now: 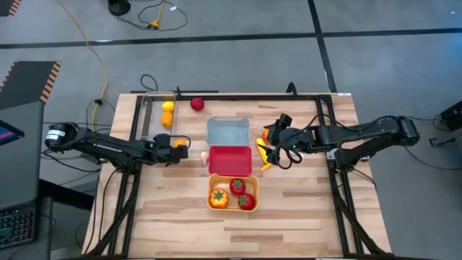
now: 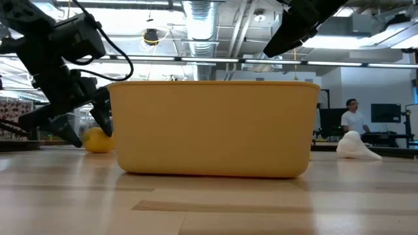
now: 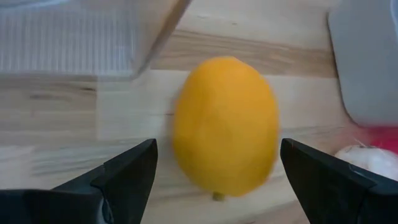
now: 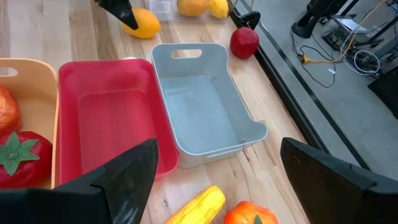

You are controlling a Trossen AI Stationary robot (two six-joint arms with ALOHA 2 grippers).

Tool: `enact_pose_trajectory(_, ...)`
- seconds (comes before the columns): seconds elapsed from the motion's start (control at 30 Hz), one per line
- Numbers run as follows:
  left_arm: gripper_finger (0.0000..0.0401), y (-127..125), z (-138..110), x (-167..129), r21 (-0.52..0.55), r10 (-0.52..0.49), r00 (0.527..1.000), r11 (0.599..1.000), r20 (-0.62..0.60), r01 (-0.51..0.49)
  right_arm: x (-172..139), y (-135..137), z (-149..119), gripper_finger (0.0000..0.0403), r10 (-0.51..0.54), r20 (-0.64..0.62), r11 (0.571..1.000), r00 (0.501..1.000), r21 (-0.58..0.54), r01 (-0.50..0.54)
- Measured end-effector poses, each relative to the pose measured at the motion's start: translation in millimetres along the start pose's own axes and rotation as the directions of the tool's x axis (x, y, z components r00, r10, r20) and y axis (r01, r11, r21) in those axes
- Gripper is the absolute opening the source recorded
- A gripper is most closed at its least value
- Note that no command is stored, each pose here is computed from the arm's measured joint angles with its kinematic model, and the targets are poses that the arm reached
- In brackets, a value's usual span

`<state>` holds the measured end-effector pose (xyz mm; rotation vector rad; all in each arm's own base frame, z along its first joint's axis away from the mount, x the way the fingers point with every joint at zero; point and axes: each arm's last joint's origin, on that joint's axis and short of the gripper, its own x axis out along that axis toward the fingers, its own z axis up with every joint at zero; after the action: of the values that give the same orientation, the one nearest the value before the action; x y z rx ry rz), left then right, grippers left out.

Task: Sort produce into baskets
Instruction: Put the yellow lemon into the transparent bin

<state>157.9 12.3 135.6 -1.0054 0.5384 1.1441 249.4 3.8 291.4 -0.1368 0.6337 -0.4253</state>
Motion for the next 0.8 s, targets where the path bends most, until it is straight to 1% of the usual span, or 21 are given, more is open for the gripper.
enact_pose_trajectory(0.17,0.0325,1.1,1.3,0.9,0.016,0.003,0.998,1.000,0.059,-0.004,0.0,0.0,0.0,0.0366,0.000,0.000,1.000,1.000,0.000,0.000)
enact_pose_trajectory(0.23,0.0319,1.2,1.6,0.9,0.021,0.003,0.998,1.000,0.066,-0.005,0.0,0.0,0.0,0.0366,0.000,0.000,1.000,1.000,0.000,0.000)
enact_pose_trajectory(0.63,0.0220,1.1,0.6,0.9,0.038,0.002,0.999,0.999,0.032,-0.003,0.0,0.0,0.0,0.0366,0.000,0.000,1.000,1.000,0.000,0.000)
enact_pose_trajectory(0.73,0.0206,0.6,0.2,0.8,0.045,-0.003,1.000,0.999,0.014,0.003,0.0,0.0,0.0,0.0366,0.000,0.000,1.000,1.000,0.000,0.000)
enact_pose_trajectory(0.8,0.0203,-1.2,-0.4,-0.1,0.074,-0.025,0.999,0.997,-0.025,0.027,0.0,0.0,0.0,0.0366,0.000,0.000,1.000,1.000,0.000,0.000)
